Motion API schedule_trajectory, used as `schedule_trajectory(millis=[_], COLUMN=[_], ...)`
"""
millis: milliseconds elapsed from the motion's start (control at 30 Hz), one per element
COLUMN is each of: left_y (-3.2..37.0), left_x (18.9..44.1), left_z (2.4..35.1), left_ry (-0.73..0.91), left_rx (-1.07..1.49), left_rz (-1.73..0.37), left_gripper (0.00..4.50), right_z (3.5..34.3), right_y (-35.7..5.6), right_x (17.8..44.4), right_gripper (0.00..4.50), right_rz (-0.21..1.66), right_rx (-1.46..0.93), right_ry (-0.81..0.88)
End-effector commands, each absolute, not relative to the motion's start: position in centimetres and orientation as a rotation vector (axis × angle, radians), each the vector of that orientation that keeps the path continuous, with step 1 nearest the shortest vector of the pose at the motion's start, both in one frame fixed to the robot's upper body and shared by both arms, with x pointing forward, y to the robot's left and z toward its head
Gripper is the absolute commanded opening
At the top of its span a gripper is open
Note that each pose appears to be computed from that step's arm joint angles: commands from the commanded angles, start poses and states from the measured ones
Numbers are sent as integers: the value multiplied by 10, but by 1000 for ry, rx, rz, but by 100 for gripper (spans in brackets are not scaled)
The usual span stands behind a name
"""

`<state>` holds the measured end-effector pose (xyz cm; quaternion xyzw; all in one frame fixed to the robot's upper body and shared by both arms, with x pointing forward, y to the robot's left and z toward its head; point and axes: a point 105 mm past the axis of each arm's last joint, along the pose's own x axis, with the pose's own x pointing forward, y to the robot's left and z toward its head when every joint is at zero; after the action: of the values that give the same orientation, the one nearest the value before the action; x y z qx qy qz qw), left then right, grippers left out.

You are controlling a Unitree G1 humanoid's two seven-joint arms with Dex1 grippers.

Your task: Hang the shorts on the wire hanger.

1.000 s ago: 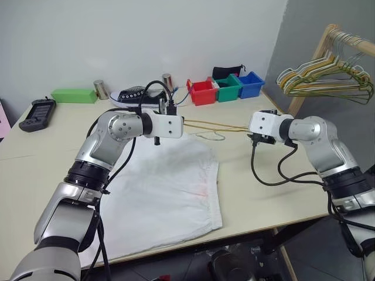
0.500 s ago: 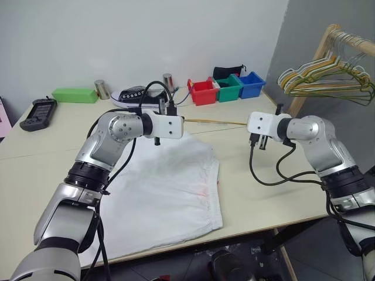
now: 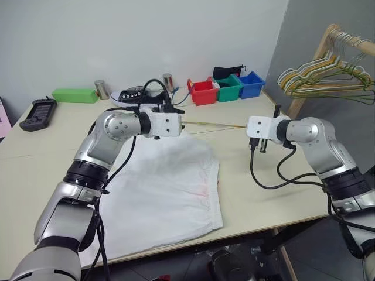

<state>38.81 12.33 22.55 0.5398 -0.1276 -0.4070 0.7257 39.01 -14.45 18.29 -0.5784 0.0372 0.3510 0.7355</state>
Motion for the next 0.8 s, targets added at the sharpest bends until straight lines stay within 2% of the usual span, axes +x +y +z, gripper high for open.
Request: schedule_trajectory(millis=[33, 267, 367, 433, 567, 700, 800], left_y=[132, 149, 144, 140, 126, 120, 125], left_x=[378, 349, 327, 316, 276, 241, 228], left_z=[258, 237, 220, 212, 184, 161, 148], left_ry=[-366, -212, -161, -128, 8, 117, 176], left_rx=[1091, 790, 617, 549, 359, 312, 302], left_rz=[-880, -984, -1006, -1012, -1106, -1161, -1145], left_gripper=[317, 444, 449, 449, 449, 449, 449], right_z=[190, 148, 129, 126, 118, 97, 88], right_y=[-155, -210, -228, -231, -244, -261, -259], right_x=[387, 354, 317, 301, 240, 196, 172], right_gripper=[0, 0, 0, 0, 0, 0, 0], right_rz=[761, 848, 945, 982, 1098, 1039, 1008], right_rx=[-1224, -924, -618, -492, -156, 103, 227], right_ry=[88, 442, 671, 750, 1003, 1219, 1299])
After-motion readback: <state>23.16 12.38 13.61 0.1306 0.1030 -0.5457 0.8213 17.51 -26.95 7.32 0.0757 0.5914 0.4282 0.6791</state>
